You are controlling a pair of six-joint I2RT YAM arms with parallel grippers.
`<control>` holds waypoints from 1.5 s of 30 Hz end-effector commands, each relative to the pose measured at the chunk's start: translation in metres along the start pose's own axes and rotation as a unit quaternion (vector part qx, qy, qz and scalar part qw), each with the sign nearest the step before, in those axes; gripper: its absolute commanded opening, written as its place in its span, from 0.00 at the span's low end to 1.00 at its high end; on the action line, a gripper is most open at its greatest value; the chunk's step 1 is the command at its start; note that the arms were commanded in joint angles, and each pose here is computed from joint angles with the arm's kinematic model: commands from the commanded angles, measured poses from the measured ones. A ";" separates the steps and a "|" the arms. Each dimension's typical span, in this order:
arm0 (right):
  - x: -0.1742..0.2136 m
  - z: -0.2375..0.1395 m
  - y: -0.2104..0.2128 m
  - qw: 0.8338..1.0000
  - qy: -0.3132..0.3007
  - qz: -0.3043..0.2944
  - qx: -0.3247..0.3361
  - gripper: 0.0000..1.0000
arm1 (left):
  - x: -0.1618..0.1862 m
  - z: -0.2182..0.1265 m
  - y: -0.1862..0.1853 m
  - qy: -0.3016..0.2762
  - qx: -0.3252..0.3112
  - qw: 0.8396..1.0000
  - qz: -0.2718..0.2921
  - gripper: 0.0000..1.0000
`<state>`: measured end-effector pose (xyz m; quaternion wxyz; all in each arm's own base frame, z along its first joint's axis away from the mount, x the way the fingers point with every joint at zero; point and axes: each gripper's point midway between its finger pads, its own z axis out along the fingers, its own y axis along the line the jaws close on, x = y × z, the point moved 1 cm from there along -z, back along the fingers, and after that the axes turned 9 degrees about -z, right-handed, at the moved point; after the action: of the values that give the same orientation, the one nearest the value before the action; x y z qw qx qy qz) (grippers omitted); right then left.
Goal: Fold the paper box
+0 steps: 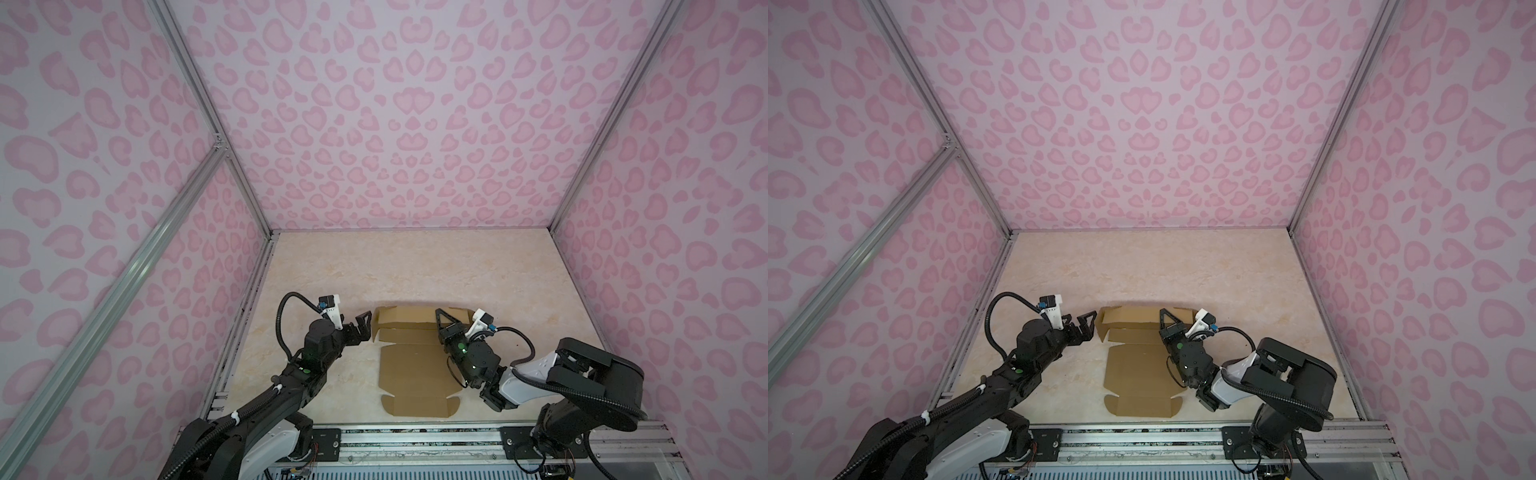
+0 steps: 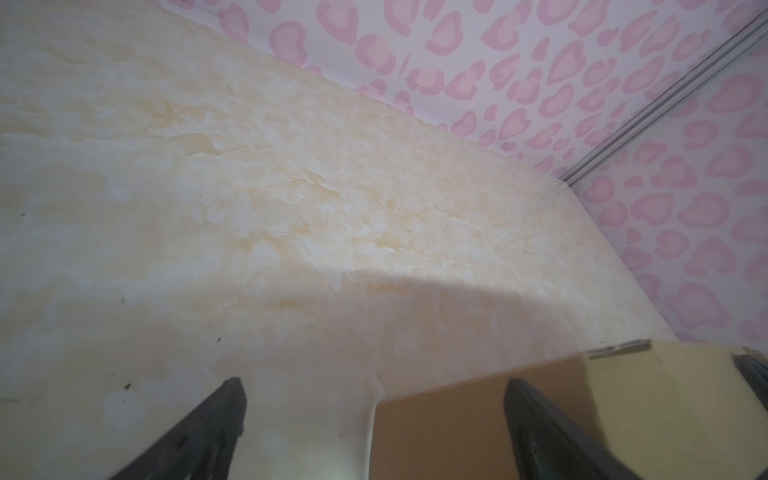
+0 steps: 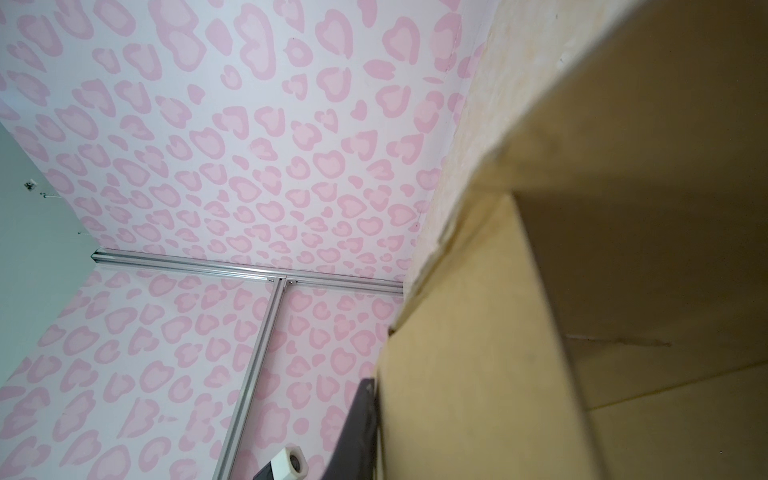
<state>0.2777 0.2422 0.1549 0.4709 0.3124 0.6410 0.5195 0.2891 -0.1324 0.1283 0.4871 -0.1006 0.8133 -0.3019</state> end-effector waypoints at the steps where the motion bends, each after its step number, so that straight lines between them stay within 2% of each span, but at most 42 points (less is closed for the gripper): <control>1: 0.003 0.001 -0.008 1.000 0.012 -0.007 0.013 0.12 | -0.006 -0.001 -0.026 -0.010 0.074 0.997 0.013 1.00; 6: 0.005 0.003 -0.007 1.000 0.022 -0.008 0.016 0.11 | 0.005 0.003 -0.038 0.021 0.110 0.994 0.018 0.97; 15: 0.003 0.003 -0.003 0.999 0.029 -0.014 0.013 0.12 | 0.014 -0.005 -0.048 0.028 0.142 0.989 0.023 0.97; 26: 0.016 0.004 0.002 0.998 0.066 -0.008 -0.012 0.12 | 0.026 -0.014 -0.058 0.040 0.181 0.982 0.033 0.97; 38: 0.027 0.002 0.002 0.996 0.086 -0.027 -0.007 0.13 | 0.036 -0.018 -0.062 0.051 0.193 0.979 0.037 0.97; 45: 0.027 0.002 -0.001 0.996 0.083 -0.019 -0.008 0.08 | 0.037 -0.024 -0.065 0.046 0.203 0.977 0.042 0.97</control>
<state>0.2720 0.2656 0.1544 0.4324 0.2582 0.6677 0.5482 0.2434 -0.1883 0.1345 0.4533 0.0319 0.7796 -0.4309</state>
